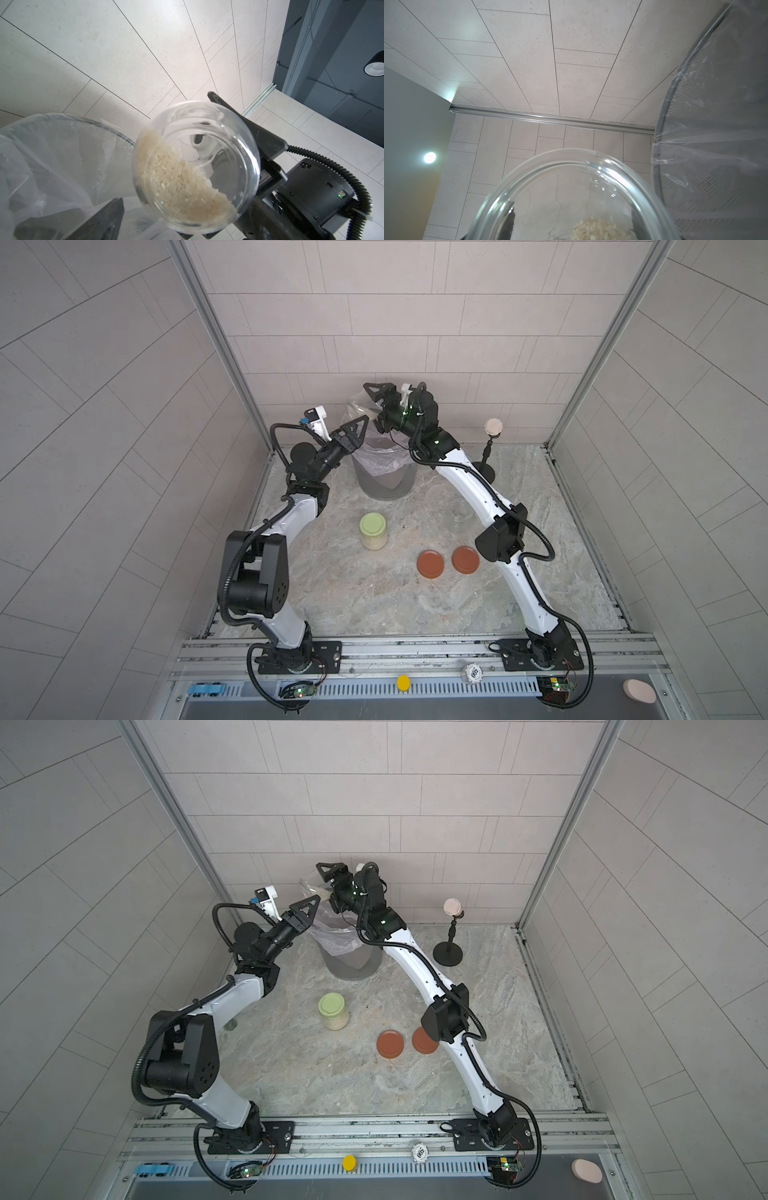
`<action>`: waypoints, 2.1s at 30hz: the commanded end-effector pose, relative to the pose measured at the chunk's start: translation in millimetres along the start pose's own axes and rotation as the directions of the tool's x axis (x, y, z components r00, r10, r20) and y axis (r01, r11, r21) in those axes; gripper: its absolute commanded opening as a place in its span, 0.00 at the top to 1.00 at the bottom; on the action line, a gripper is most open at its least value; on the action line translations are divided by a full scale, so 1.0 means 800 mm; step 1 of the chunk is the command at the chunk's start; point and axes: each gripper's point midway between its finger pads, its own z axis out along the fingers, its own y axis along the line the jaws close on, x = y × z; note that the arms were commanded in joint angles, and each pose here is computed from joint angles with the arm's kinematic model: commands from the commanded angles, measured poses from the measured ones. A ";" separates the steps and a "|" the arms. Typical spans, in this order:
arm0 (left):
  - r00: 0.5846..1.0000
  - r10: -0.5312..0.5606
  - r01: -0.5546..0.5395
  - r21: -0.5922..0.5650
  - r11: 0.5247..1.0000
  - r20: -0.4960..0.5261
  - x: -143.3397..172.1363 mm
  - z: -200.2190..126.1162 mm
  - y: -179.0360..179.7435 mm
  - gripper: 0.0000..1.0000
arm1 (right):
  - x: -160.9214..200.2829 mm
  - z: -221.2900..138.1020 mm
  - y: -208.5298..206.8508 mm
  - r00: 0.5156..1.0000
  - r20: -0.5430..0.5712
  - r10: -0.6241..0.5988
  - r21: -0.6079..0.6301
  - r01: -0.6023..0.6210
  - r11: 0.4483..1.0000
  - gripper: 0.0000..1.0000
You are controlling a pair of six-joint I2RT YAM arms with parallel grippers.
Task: Empty moldy rice from jars
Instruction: Pour the moldy rice from the jar into the trash bin.
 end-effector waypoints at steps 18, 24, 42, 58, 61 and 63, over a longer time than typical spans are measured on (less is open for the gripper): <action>0.981 0.143 -0.143 -0.009 0.990 0.128 -0.036 0.021 -0.031 0.00 | 0.018 -0.001 0.043 0.998 -0.059 0.013 -0.159 -0.023 0.987 0.72; 0.974 0.133 -0.136 0.003 0.991 0.183 -0.038 0.024 -0.038 0.00 | 0.018 0.000 0.041 0.998 -0.064 0.023 -0.167 -0.033 0.985 0.73; 0.949 0.114 -0.120 0.002 0.993 0.295 -0.046 0.028 -0.035 0.05 | 0.021 -0.001 0.045 0.996 -0.083 0.028 -0.193 -0.044 0.980 0.75; 0.947 0.111 -0.098 -0.059 0.993 0.302 -0.049 0.034 -0.023 0.60 | 0.024 0.002 0.035 0.995 -0.091 0.029 -0.182 -0.045 0.982 0.75; 0.946 0.113 -0.102 -0.053 0.993 0.305 -0.051 0.032 -0.028 0.71 | 0.024 0.002 0.033 0.995 -0.091 0.031 -0.179 -0.047 0.983 0.72; 0.943 0.122 -0.110 -0.056 0.992 0.308 -0.053 0.029 -0.030 0.78 | 0.022 0.001 0.035 0.996 -0.089 0.030 -0.182 -0.046 0.982 0.70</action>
